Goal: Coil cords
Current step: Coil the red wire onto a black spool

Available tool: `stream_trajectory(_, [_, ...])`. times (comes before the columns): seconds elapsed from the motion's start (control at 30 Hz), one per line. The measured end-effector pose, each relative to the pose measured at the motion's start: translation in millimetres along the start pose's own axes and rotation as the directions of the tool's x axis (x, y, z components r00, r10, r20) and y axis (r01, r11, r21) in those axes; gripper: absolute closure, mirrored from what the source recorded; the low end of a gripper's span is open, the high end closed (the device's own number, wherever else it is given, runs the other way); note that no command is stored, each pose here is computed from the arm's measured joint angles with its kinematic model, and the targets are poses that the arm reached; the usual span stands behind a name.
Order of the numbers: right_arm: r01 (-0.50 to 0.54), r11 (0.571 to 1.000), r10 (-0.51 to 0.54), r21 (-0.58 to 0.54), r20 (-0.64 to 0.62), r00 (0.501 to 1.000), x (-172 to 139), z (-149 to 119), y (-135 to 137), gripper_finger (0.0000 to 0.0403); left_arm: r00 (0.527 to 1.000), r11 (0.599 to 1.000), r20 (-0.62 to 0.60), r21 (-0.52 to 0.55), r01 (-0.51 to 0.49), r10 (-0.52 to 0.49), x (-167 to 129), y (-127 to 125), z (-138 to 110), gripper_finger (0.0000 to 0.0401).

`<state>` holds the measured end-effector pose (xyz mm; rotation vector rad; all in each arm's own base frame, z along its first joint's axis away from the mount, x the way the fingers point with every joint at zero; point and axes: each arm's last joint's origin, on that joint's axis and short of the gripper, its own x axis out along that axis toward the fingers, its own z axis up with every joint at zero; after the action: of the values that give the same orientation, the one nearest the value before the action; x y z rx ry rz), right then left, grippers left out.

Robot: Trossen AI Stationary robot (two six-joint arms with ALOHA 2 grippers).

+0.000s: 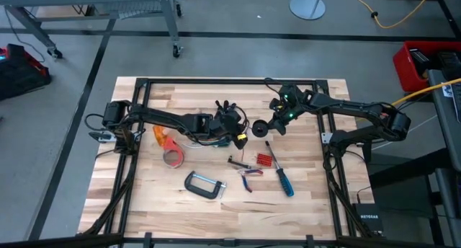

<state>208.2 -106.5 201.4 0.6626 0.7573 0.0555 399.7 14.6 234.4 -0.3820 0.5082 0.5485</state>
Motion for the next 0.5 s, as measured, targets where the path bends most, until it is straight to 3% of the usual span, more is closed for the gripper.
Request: stream_trajectory(0.5, [0.010,1.000,-0.010,-0.015,0.022,1.000,0.8,1.7,-0.7,0.0402,0.994,0.997,-0.092,0.051,0.065,-0.060,-3.4,-6.2,-10.7,0.0341])
